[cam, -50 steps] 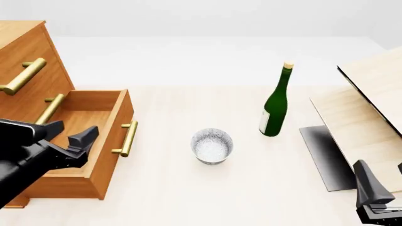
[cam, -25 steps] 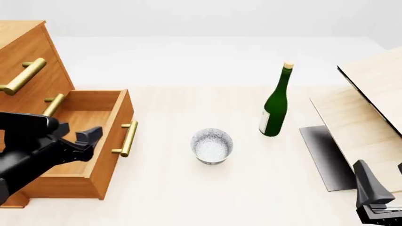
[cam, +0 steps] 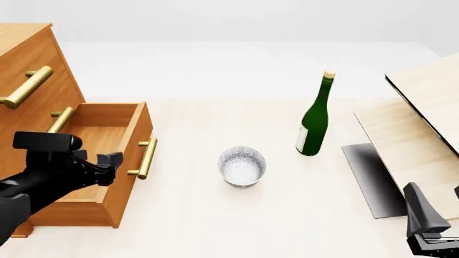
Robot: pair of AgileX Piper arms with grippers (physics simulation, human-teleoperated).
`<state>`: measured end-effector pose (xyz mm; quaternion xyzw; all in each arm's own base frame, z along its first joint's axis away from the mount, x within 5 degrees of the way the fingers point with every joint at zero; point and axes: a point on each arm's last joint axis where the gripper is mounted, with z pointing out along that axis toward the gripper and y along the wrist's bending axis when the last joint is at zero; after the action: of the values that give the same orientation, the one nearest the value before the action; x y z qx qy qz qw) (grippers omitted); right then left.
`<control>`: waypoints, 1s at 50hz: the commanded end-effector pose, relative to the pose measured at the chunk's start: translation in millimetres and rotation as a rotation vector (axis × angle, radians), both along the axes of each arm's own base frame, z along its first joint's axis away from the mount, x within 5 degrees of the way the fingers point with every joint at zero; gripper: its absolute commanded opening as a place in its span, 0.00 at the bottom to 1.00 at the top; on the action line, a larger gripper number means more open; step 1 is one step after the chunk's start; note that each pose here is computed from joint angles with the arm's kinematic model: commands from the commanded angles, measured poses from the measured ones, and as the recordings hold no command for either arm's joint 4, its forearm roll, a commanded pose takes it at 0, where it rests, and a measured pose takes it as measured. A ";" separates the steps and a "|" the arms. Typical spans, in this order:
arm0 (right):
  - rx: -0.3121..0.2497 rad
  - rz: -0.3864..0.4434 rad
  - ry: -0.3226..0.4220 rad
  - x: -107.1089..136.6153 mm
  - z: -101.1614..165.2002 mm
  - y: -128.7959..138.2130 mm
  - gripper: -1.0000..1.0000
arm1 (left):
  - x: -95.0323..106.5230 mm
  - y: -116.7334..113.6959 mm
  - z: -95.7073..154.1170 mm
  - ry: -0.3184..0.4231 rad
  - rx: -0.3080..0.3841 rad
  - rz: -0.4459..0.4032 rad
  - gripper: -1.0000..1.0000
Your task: Put the bowl in the bottom drawer of the cabinet and close it.
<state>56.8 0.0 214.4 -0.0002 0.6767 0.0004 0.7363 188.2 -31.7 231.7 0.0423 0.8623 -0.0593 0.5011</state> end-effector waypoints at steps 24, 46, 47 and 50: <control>0.000 0.000 0.000 -0.1 -0.1 0.0 1.00 | 25.3 -5.6 -29.4 0.123 -0.016 0.017 1.00; 0.000 0.000 0.000 -0.1 -0.1 0.0 1.00 | 28.2 -5.9 -46.2 0.169 -0.008 0.019 1.00; 0.000 0.000 -0.001 -0.1 -0.1 0.0 1.00 | 28.5 -6.0 -47.5 0.173 -0.008 0.020 1.00; 0.000 0.000 0.000 -0.1 -0.1 0.0 1.00 | 28.6 -6.2 -49.6 0.179 -0.009 0.020 1.00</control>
<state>56.8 0.0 214.4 -0.0002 0.6767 0.0003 0.7363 215.8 -38.5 190.5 0.0373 0.8973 -0.0591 0.4359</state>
